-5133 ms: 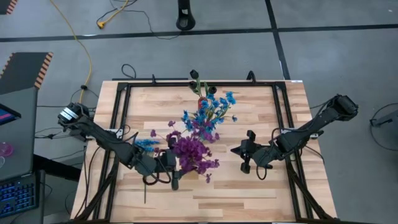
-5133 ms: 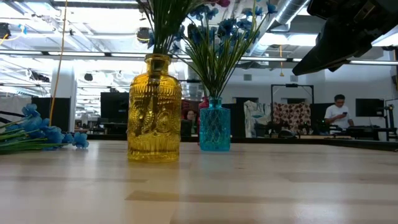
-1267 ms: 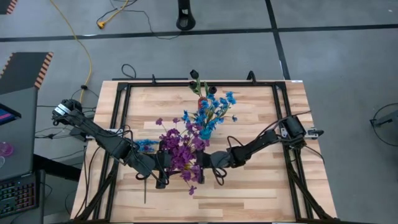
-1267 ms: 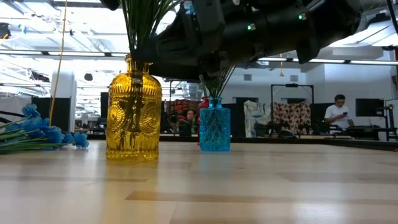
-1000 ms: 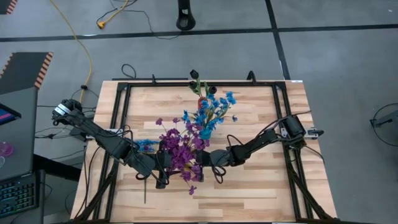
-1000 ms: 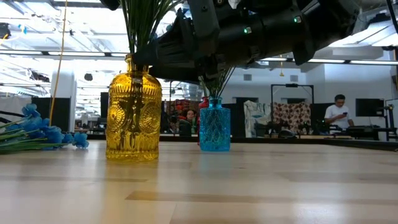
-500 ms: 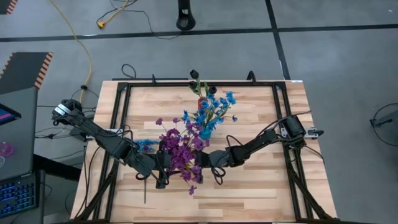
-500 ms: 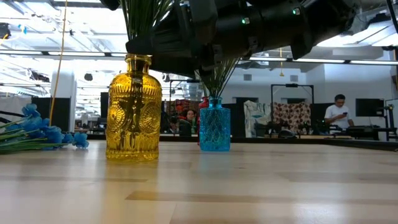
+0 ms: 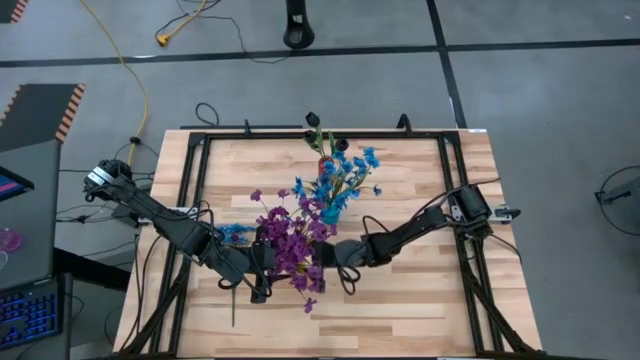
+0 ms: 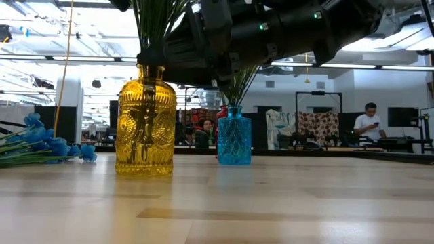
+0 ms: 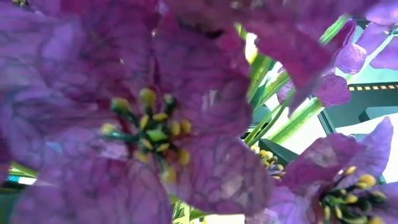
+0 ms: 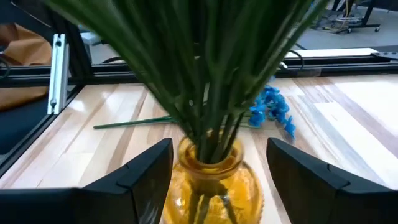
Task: Sort flowers into vase by color
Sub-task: Put the violet flower into the yellow crystal vase
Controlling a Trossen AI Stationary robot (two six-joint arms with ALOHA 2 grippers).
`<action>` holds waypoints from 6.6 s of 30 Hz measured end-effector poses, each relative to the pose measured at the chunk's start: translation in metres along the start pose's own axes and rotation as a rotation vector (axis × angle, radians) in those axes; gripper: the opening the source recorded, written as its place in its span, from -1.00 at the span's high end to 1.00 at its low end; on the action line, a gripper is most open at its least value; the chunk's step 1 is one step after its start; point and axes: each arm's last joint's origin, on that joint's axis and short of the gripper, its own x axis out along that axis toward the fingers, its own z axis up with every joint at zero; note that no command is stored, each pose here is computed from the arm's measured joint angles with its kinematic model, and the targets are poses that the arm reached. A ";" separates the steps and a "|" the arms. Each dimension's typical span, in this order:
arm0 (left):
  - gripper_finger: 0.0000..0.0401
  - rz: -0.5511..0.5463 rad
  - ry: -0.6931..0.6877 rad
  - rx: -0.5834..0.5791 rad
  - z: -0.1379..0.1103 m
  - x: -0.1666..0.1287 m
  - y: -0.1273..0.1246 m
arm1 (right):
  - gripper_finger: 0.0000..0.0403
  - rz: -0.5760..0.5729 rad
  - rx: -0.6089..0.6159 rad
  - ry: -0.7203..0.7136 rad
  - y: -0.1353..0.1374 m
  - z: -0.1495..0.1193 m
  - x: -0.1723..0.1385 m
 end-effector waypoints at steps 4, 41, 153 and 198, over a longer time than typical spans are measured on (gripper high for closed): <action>0.00 0.001 0.000 0.000 0.000 0.000 0.000 | -0.42 -0.002 0.000 0.002 -0.001 0.000 0.000; 0.00 0.000 0.000 0.000 0.000 0.000 0.000 | -0.06 0.049 -0.006 0.047 -0.005 -0.003 0.002; 0.00 -0.312 0.217 -0.279 -0.003 -0.066 0.016 | 0.12 0.038 0.036 0.236 0.010 0.017 -0.003; 0.00 -0.610 0.092 -0.335 0.015 -0.102 0.010 | 0.12 0.017 0.045 0.352 0.010 0.022 -0.018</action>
